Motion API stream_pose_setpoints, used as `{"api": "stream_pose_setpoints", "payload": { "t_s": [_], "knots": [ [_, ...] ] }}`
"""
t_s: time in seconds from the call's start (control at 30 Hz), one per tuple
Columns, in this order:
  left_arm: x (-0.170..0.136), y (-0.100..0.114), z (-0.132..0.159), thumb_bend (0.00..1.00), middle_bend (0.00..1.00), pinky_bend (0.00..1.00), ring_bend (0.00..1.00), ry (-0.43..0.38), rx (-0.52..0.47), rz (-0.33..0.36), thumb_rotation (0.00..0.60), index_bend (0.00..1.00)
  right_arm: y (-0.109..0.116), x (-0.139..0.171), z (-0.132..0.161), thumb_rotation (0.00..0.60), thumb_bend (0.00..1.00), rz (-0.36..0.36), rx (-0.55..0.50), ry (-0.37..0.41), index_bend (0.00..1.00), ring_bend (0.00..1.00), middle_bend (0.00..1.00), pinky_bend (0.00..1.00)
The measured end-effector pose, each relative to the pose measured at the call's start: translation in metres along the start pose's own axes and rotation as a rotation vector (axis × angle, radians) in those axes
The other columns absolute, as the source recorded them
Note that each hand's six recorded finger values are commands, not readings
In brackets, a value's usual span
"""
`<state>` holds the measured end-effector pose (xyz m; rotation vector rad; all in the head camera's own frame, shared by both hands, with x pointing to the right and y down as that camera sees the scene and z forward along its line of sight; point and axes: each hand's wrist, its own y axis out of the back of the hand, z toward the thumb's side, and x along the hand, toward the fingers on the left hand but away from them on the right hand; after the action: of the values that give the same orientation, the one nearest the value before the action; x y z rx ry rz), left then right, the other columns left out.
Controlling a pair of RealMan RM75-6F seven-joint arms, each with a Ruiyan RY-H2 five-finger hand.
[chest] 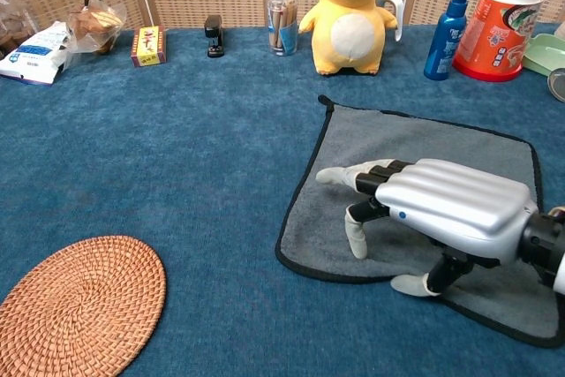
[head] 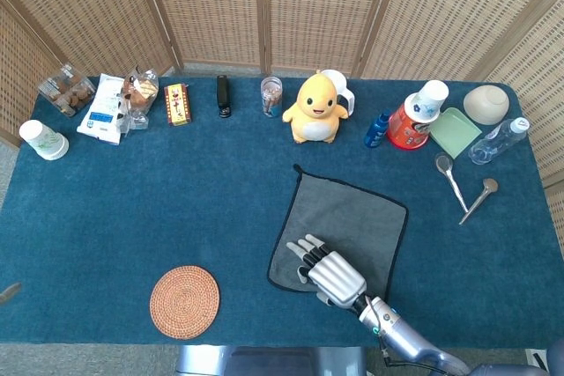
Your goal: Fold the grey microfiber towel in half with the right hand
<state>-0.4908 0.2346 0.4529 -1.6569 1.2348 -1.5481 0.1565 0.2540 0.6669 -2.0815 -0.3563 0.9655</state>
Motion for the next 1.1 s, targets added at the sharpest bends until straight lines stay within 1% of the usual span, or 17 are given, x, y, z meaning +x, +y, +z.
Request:
{"api": "stream_pose_setpoints", "payload": {
  "t_s": [0.17, 0.4, 0.8, 1.1],
  "knots": [
    [0.0, 0.0, 0.0, 0.14, 0.0, 0.0, 0.0, 0.001, -0.001, -0.002, 0.6, 0.0, 0.0, 0.0, -0.001, 0.6, 0.4, -0.003, 0.015, -0.007, 0.48, 0.0, 0.0, 0.15],
    [0.0, -0.001, 0.0, 0.14, 0.0, 0.0, 0.0, 0.0, -0.002, -0.005, 0.6, 0.0, -0.001, 0.001, -0.002, 0.6, 0.5, 0.0, 0.018, -0.014, 0.51, 0.0, 0.0, 0.17],
    [0.0, -0.001, 0.0, 0.14, 0.0, 0.0, 0.0, 0.0, -0.003, -0.01, 0.6, 0.0, -0.001, 0.002, -0.009, 0.6, 0.51, -0.018, 0.001, -0.033, 0.54, 0.0, 0.01, 0.2],
    [0.0, -0.002, 0.001, 0.14, 0.0, 0.0, 0.0, 0.0, -0.006, -0.013, 0.6, 0.0, 0.011, 0.002, -0.027, 0.6, 0.51, -0.05, -0.036, -0.086, 0.56, 0.0, 0.02, 0.21]
  ]
}}
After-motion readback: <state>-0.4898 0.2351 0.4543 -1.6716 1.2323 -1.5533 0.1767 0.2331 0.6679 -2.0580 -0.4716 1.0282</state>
